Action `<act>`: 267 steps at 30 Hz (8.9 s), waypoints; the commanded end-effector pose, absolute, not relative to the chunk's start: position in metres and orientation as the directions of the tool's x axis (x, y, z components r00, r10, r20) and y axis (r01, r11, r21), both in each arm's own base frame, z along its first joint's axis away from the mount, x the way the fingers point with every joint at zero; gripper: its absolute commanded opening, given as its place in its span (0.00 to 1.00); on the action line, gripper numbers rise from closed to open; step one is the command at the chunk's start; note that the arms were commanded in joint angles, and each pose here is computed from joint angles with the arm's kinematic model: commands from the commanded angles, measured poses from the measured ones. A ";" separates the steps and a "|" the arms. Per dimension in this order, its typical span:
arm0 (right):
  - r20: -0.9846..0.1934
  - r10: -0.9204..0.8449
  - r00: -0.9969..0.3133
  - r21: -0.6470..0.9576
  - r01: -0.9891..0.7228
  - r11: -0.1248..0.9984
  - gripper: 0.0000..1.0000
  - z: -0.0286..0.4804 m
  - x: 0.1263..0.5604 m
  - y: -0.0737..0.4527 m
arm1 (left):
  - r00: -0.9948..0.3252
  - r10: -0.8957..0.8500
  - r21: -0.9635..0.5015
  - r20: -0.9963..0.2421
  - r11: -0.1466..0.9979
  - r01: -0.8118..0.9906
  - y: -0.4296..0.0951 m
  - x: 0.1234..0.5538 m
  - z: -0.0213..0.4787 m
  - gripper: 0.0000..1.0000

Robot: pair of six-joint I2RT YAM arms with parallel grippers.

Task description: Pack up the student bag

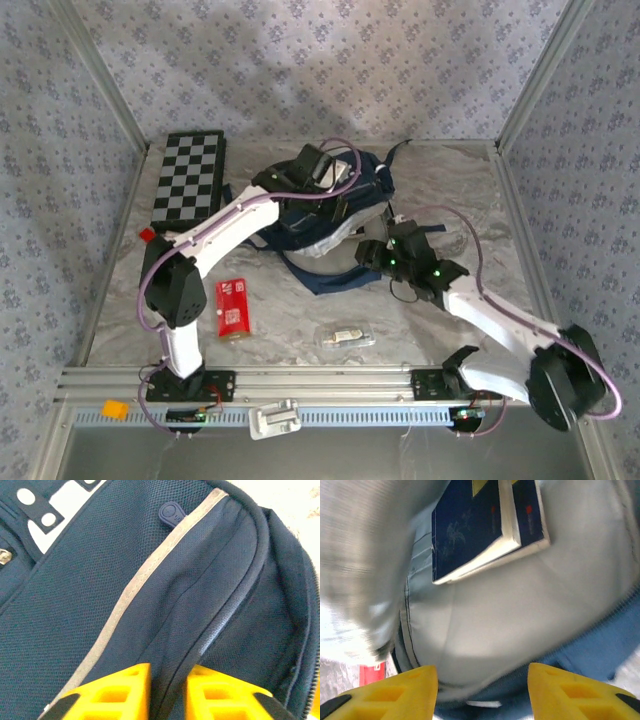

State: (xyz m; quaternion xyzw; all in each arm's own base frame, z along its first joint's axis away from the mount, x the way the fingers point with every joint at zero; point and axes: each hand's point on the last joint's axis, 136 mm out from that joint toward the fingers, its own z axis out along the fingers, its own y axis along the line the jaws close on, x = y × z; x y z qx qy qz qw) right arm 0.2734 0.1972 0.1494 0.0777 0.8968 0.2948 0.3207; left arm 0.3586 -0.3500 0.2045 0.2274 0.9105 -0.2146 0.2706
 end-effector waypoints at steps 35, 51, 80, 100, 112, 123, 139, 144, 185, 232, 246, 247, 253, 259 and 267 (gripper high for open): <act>-0.439 0.257 -0.861 0.572 -0.048 0.819 0.61 0.102 0.218 0.260 | -0.822 -0.443 -0.573 -0.357 0.799 -0.182 -0.152 0.459 0.097 0.61; -0.430 0.201 -0.880 0.484 -0.037 0.874 0.64 0.085 0.239 0.262 | -0.837 -0.450 -0.609 -0.311 0.770 -0.187 -0.165 0.472 0.079 0.11; -0.542 0.197 -0.817 0.207 0.097 0.973 0.77 0.132 0.315 0.140 | -0.865 -0.486 -0.715 -0.121 0.648 -0.264 -0.286 0.358 0.091 0.00; -0.589 0.073 -0.805 0.229 -0.080 0.970 0.41 0.091 0.279 0.291 | -0.857 -0.505 -0.811 -0.106 0.543 -0.220 -0.308 0.334 0.138 0.00; -0.690 0.133 -0.712 0.045 0.141 0.989 0.44 0.093 0.297 0.263 | -0.858 -0.500 -0.818 -0.117 0.539 -0.203 -0.309 0.327 0.143 0.00; -0.707 0.158 -0.689 0.066 0.158 0.985 0.27 0.099 0.298 0.256 | -0.856 -0.499 -0.814 -0.134 0.548 -0.192 -0.309 0.326 0.144 0.00; -0.674 0.142 -0.725 0.072 0.127 0.989 0.29 0.087 0.310 0.259 | -0.857 -0.493 -0.811 -0.147 0.556 -0.180 -0.310 0.328 0.146 0.00; -0.673 0.138 -0.726 0.073 0.121 0.990 0.27 0.081 0.317 0.261 | -0.863 -0.482 -0.812 -0.152 0.558 -0.169 -0.312 0.328 0.148 0.00; -0.538 -0.006 -0.843 0.061 -0.045 0.997 0.01 0.058 0.252 0.182 | -0.808 -0.549 -0.727 -0.213 0.642 -0.244 -0.238 0.407 0.120 0.00; -0.647 -0.003 -0.762 0.237 -0.205 0.950 0.00 0.110 0.260 0.246 | -0.889 -0.400 -0.769 -0.223 0.633 -0.092 -0.231 0.399 0.168 0.49; -0.642 0.009 -0.766 0.237 -0.187 0.953 0.00 0.105 0.254 0.245 | -0.846 -0.533 -0.793 0.014 0.509 -0.334 -0.318 0.323 0.120 0.50; -0.644 0.017 -0.765 0.240 -0.181 0.954 0.00 0.106 0.254 0.244 | -0.842 -0.538 -0.785 0.023 0.512 -0.349 -0.320 0.323 0.115 0.48; -0.644 0.034 -0.764 0.239 -0.159 0.958 0.00 0.104 0.254 0.238 | -0.829 -0.556 -0.770 0.057 0.504 -0.392 -0.341 0.317 0.099 0.43; -0.637 0.027 -0.770 0.240 -0.165 0.957 0.00 0.098 0.255 0.239 | -0.806 -0.592 -0.762 0.019 0.513 -0.395 -0.349 0.325 0.089 0.30; -0.619 0.005 -0.785 0.202 -0.153 0.967 0.00 0.096 0.253 0.231 | -0.810 -0.585 -0.756 -0.041 0.548 -0.358 -0.346 0.333 0.092 0.00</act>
